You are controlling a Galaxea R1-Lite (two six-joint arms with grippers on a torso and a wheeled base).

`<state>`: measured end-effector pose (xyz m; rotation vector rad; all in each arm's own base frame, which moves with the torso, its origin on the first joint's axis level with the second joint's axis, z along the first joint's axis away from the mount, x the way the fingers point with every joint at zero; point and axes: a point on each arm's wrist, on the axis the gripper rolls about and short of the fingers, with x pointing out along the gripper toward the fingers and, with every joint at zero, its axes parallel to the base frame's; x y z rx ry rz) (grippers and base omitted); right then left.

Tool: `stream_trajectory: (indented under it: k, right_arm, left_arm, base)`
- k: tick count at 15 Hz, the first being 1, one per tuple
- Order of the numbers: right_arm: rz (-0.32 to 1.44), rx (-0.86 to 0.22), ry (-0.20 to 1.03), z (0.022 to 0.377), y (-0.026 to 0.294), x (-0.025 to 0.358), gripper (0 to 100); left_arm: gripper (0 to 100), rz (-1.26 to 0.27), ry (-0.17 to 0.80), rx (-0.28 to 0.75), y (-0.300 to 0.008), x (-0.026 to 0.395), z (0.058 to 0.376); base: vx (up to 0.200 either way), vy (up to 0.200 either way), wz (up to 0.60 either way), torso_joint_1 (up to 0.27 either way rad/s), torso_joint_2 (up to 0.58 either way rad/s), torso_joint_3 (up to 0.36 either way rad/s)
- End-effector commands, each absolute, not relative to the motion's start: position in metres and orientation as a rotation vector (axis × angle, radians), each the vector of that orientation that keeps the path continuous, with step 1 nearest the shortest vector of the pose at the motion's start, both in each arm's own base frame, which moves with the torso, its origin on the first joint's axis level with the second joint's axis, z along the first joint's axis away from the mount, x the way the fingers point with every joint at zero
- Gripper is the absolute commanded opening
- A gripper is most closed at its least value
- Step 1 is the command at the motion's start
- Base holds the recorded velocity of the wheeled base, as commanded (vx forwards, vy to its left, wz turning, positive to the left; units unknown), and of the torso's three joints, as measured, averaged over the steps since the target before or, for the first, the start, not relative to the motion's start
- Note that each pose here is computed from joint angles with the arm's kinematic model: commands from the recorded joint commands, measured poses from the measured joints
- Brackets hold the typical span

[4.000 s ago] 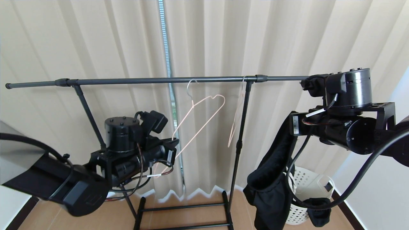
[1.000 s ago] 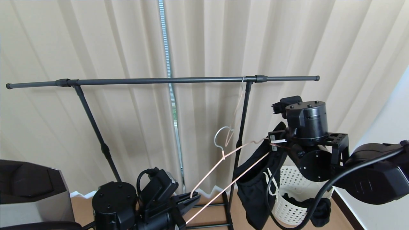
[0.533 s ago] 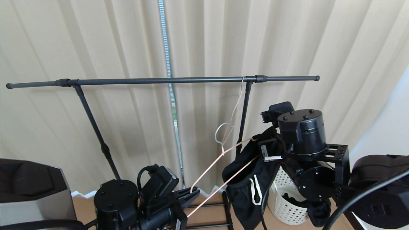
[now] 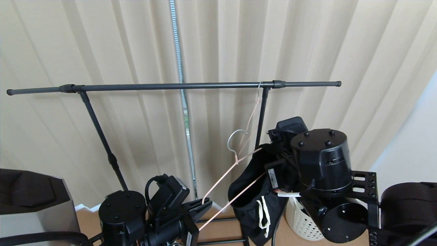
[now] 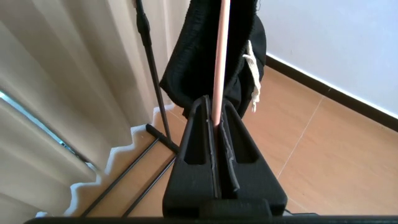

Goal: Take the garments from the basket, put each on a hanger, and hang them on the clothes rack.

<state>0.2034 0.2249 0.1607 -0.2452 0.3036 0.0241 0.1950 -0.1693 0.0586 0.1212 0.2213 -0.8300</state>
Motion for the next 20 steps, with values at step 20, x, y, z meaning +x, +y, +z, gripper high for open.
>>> stream_trajectory:
  k: [20]
  right_arm:
    - [0.309,0.032,0.283,0.196,0.241,0.178,0]
  left_arm:
    - [0,-0.843,0.182,0.114,-0.163,0.183,0.072]
  base:
    - [0.000,0.000,0.00,0.000,0.00,0.000]
